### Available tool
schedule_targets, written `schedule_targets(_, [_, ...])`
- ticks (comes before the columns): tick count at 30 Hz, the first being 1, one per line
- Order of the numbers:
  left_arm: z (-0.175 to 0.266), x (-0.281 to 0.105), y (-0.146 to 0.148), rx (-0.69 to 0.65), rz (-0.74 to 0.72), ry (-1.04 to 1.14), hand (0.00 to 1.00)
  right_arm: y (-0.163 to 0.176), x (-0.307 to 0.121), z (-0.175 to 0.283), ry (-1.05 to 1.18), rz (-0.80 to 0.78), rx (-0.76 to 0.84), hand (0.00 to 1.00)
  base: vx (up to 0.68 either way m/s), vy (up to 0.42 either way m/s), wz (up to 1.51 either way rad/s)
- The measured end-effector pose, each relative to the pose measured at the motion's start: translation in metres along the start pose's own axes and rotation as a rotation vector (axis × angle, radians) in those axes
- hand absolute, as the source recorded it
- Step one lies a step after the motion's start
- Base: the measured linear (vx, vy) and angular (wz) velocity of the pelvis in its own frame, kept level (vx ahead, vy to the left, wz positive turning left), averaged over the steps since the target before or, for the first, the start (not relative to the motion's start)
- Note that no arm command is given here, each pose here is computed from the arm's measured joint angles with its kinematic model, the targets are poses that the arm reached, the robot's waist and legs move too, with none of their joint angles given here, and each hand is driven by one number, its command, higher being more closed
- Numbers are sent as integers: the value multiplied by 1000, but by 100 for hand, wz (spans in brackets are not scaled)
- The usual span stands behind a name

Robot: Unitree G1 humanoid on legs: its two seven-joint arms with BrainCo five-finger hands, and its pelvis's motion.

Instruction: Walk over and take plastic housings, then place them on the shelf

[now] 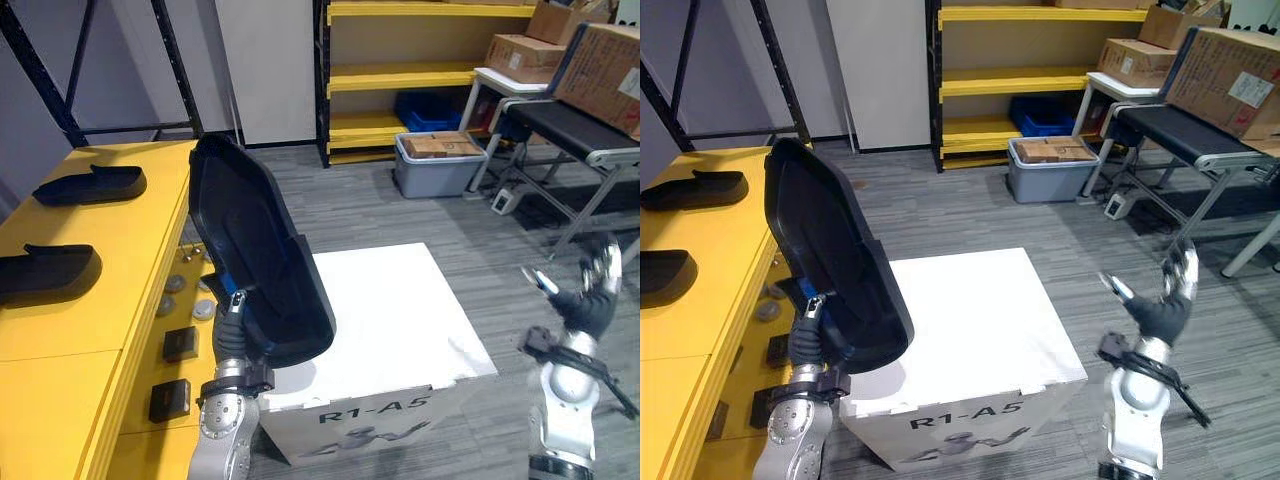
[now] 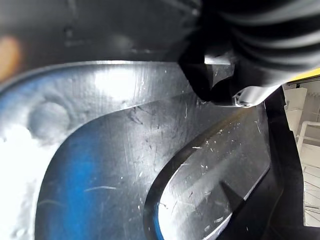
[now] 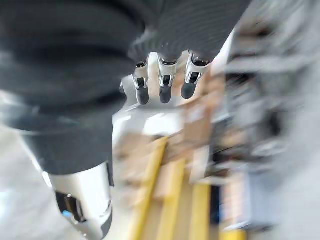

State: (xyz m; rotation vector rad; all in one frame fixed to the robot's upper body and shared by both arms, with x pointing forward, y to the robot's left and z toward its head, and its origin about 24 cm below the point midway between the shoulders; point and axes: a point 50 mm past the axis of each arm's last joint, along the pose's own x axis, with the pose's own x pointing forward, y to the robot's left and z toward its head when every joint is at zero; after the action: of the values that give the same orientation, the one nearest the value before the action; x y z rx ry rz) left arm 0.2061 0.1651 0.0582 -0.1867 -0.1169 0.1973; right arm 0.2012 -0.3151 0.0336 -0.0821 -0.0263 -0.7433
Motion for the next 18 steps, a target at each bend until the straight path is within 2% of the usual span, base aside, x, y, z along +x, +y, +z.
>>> schedule_targets(5, [1, -7, 5, 4, -7, 2, 100, -28, -37, -90, 427, -8, -101, 0, 2, -3, -4])
schedule_targets(8, [1, -7, 2, 0, -30, 5, 100, -29, -79, -131, 663, 85, -160, 0, -10, -4, 0])
schedule_targets(15, [-3, -10, -1, 2, -71, 24, 100, 6, -144, -165, 896, 347, -181, 0, -32, -10, 8])
schedule_targets(18, [-12, -12, 1, 16, -65, 63, 100, 16, -156, -170, 935, 401, -180, 0, -24, -10, 8])
